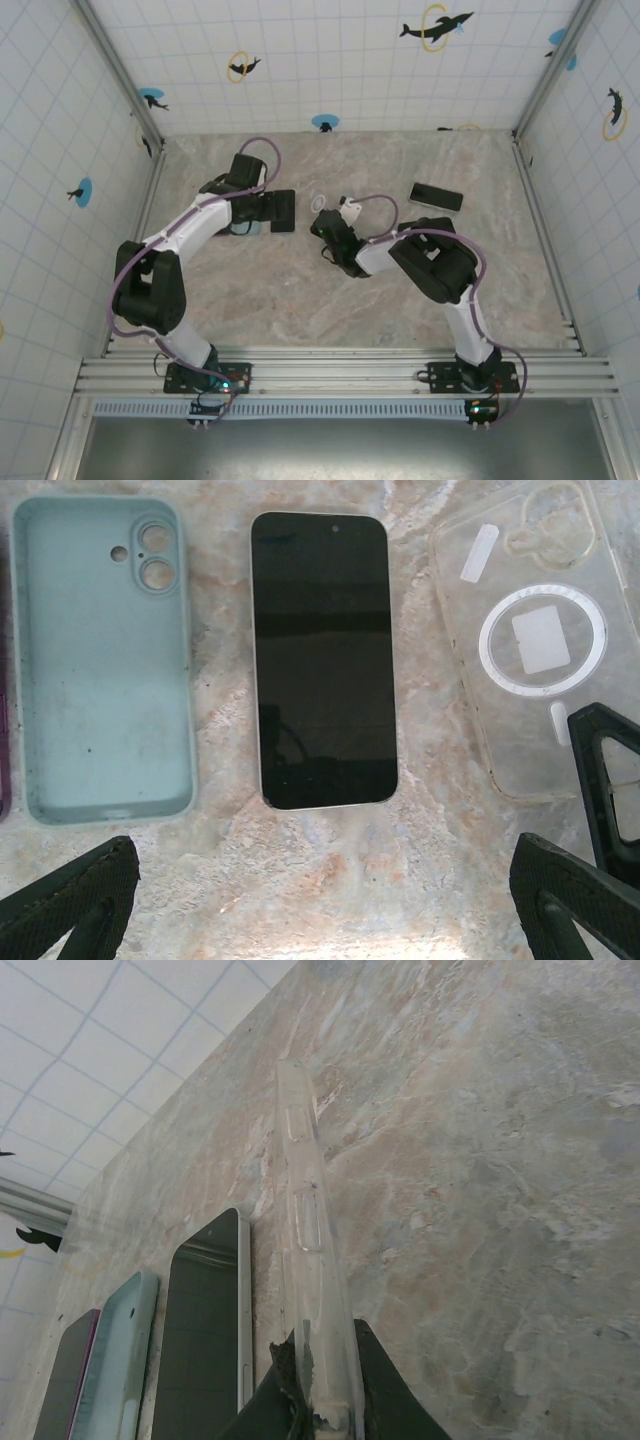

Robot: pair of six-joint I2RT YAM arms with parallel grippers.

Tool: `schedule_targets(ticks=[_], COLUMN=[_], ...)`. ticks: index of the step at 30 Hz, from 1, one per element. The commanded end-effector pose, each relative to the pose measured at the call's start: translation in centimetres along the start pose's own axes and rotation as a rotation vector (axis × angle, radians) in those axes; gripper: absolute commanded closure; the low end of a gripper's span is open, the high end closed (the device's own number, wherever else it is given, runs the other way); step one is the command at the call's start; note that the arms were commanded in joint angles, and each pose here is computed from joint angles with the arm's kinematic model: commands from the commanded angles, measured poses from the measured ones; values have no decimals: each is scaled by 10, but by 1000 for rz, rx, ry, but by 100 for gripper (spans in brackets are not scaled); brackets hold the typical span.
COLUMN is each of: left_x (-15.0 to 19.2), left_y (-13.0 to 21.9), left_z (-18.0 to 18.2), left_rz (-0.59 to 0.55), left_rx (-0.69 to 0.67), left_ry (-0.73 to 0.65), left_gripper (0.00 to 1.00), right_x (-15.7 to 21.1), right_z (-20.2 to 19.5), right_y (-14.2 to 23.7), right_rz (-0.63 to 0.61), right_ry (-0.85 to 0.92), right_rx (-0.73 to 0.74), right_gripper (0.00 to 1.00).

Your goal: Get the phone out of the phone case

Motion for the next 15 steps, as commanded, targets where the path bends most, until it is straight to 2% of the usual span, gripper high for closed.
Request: schedule_targets(ticks=[1,5,15], left_x=[1,1,5], left_y=[9,9,5], left_z=[3,5,8], left_rz=[-8,-7,12], left_rx=[5,4,0], left_ry=[20,28,32], left_gripper=[3,2,2], right_x=[6,13,11], right_z=[6,10,21], right_y=[-7,-8,-2], right_rz=[0,21,35], right_ry=[28,39,139], right_rx=[10,-8,-58], right_gripper=[91,88,71])
Point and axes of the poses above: each hand's point on the last joint's axis, 136 mm out from that joint toward the fingers, its own y axis back along the fingers, its own z axis along the line the jaws close on, x = y × z, the point moved 3 cm from there along y, back along the fingers, and after that the axes turned 10 degrees about y, right-handed, at the moved point
